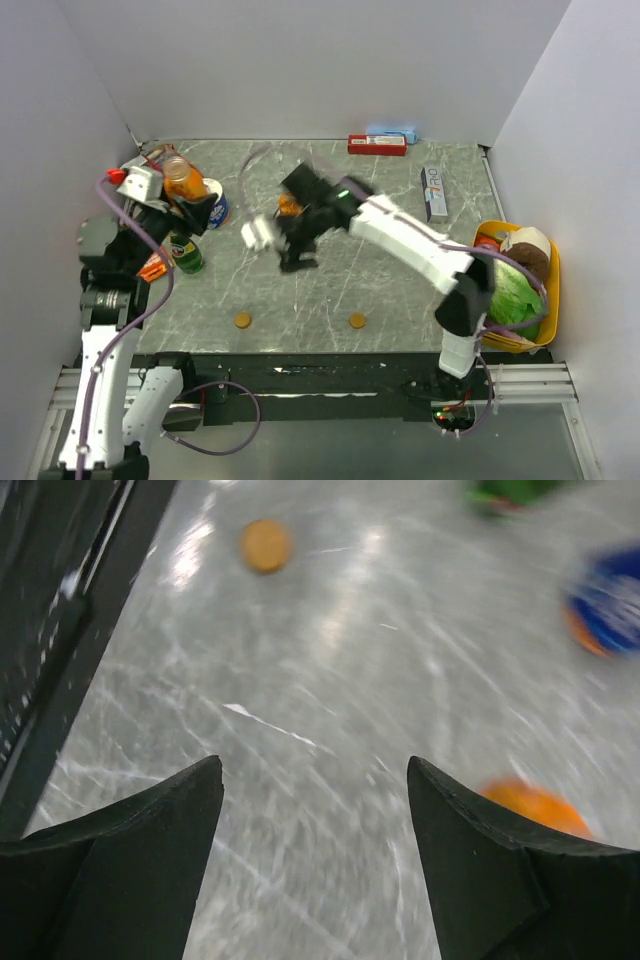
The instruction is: Screw on the bottle caps
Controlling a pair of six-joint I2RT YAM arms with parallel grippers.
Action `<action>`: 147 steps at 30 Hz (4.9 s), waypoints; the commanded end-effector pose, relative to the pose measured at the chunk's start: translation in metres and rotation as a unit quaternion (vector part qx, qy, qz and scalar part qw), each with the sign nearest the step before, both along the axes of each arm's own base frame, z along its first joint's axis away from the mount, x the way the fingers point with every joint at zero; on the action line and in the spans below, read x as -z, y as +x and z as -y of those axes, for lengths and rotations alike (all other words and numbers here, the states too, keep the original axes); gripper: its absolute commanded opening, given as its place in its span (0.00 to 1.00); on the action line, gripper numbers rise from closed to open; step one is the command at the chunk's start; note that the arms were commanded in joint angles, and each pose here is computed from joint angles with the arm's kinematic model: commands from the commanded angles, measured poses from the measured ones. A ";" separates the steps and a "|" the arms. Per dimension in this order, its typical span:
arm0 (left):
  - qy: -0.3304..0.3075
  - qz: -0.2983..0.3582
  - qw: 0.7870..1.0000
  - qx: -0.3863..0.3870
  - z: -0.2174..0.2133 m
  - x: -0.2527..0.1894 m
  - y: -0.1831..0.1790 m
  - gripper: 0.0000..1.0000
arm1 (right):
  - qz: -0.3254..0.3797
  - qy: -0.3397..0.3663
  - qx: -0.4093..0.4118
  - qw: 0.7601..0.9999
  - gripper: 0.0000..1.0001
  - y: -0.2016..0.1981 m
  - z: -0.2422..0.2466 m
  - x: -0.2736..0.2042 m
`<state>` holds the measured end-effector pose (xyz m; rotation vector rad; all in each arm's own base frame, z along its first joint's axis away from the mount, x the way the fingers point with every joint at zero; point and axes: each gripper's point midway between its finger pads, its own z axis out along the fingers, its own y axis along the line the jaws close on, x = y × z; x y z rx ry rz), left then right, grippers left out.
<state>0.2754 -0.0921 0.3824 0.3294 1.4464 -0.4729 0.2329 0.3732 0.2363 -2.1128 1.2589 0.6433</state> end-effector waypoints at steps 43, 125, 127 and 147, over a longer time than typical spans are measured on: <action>-0.089 -0.004 0.995 -0.032 -0.025 -0.021 -0.032 0.04 | 0.016 -0.115 -0.202 0.973 0.67 -0.078 -0.131 0.208; 0.225 0.111 0.891 0.379 0.190 0.112 -0.053 0.01 | 0.114 0.052 -0.059 0.990 0.34 -0.042 0.051 -0.088; 0.223 0.109 0.891 0.379 0.190 0.111 -0.054 0.01 | 0.117 0.056 -0.057 0.990 0.34 -0.040 0.049 -0.089; 0.177 0.104 0.919 0.336 0.185 0.101 -0.048 0.01 | 0.055 0.020 0.008 0.998 0.34 -0.031 0.042 -0.075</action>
